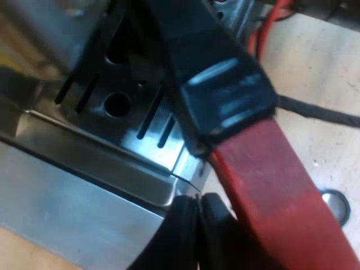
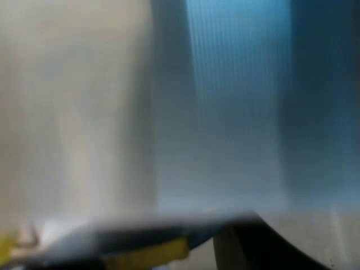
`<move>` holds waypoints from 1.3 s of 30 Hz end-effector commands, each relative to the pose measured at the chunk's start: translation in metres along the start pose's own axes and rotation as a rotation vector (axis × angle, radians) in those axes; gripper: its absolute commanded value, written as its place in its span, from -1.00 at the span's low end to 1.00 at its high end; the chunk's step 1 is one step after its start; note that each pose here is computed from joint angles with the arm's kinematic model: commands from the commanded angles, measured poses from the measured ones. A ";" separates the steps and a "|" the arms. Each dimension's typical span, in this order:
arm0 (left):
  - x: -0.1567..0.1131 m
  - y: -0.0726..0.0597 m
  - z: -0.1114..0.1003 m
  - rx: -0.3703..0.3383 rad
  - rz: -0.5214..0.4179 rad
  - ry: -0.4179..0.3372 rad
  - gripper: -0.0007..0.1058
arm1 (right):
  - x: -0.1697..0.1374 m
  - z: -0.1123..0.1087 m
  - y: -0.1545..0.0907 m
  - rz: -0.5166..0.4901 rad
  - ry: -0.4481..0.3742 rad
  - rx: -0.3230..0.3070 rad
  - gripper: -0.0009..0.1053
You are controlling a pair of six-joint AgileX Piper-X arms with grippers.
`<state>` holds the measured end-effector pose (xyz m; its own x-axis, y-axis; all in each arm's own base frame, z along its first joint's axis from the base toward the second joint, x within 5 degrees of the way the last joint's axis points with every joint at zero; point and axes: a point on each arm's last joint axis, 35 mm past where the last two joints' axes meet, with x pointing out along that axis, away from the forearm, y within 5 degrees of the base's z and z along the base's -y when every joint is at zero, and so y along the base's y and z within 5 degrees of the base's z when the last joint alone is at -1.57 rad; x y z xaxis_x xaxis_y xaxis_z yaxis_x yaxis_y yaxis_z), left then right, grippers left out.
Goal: Put the handle in the coffee machine
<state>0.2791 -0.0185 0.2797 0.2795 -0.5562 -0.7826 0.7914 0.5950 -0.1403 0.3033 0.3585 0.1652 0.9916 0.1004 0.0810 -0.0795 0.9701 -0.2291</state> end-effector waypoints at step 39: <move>0.006 -0.045 0.002 -0.263 0.120 -0.040 -0.97 | -0.110 0.063 -0.100 0.554 0.301 -0.048 -0.40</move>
<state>0.2508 -0.0455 0.2811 0.3977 -0.4702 -0.7879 0.5755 0.7966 -0.1850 0.1987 0.2659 0.2334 0.8046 0.4916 -0.3331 -0.5707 0.7951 -0.2051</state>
